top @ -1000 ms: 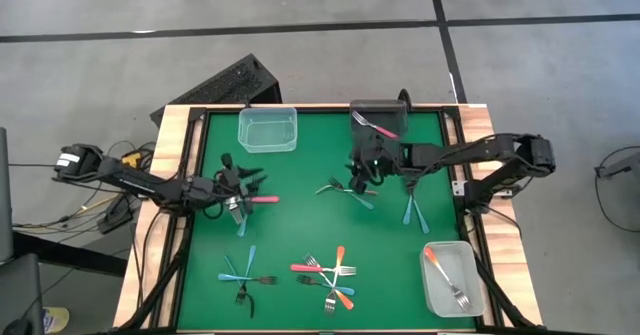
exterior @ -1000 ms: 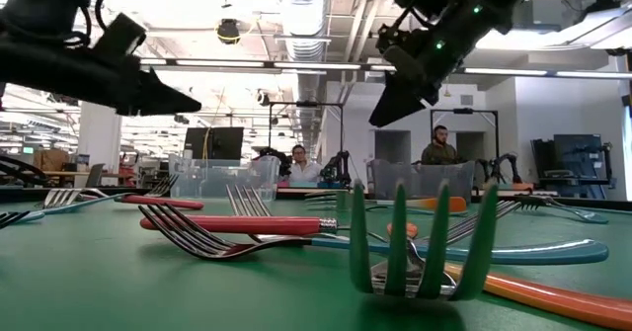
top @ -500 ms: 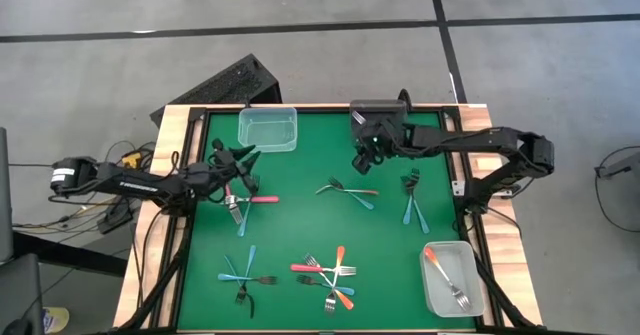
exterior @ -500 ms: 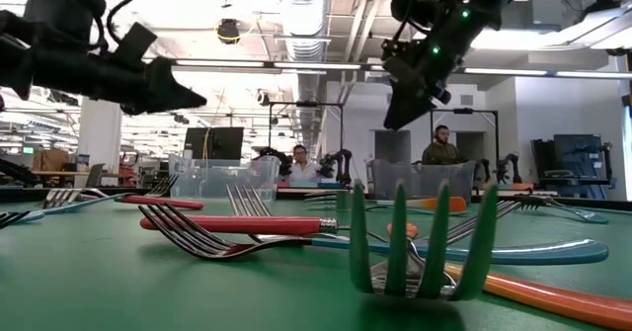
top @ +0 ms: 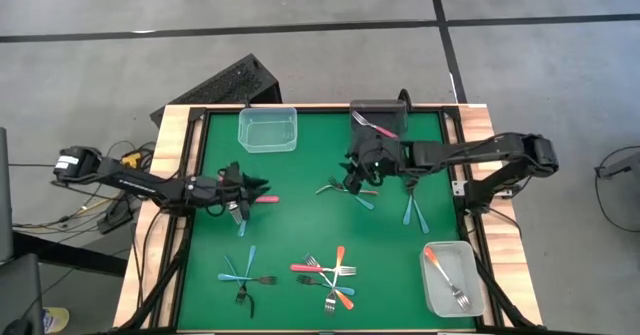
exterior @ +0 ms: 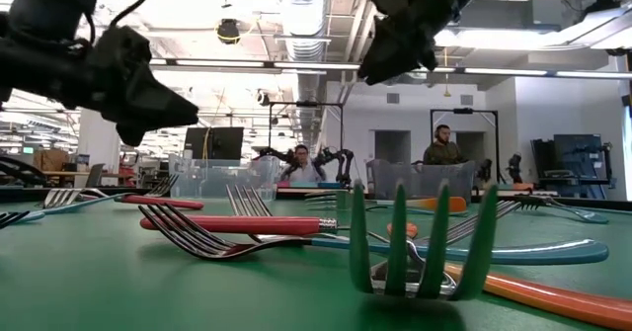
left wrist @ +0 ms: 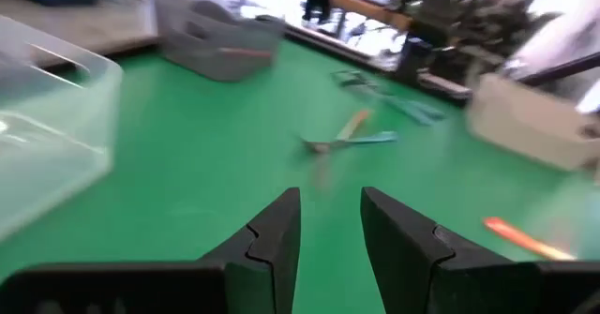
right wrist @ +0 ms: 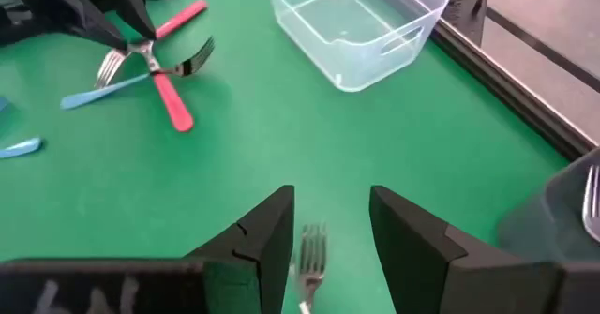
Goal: Sort silverware by color (type)
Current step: Put the black fork into the transparent bin
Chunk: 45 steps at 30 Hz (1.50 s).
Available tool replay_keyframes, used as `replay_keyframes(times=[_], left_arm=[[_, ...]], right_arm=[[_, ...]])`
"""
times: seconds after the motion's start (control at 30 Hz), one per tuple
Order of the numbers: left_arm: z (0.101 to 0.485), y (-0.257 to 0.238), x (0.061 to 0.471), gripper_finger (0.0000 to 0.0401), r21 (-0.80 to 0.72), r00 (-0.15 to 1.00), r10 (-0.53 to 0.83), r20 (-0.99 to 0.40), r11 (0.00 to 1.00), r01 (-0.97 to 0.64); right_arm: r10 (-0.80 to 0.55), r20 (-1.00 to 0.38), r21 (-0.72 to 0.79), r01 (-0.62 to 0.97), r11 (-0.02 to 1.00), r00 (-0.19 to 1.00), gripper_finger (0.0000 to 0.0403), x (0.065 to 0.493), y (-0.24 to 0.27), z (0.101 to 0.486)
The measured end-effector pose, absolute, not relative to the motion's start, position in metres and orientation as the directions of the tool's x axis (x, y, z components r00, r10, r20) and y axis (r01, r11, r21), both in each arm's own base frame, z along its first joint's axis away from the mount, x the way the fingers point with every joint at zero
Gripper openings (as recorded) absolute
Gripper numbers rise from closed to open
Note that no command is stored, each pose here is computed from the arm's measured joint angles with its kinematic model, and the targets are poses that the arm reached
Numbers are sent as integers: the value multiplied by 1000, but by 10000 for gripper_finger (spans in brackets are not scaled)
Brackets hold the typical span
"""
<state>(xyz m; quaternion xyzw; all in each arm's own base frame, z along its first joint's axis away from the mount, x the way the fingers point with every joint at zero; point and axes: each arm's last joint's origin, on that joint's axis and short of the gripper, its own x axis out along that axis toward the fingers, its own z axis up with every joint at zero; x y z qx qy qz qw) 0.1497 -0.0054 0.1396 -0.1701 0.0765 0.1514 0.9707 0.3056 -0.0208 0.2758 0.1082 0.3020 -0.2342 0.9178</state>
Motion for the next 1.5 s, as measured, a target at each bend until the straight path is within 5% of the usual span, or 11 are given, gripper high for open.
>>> replay_keyframes(times=[0.3, 1.0, 1.5], left_arm=[[170, -48, 161, 103, -360, 984, -31, -176, 932, -35], [184, -63, 170, 132, -116, 977, 79, -198, 988, -103], [167, -86, 210, 154, -146, 956, -48, -290, 989, 6]], right_arm=[[-321, -673, 69, 488, 870, 666, 166, 298, 19, 268], [-334, -742, 56, 550, 833, 582, 166, 273, 81, 253], [-362, -737, 56, 585, 809, 571, 166, 274, 75, 253]])
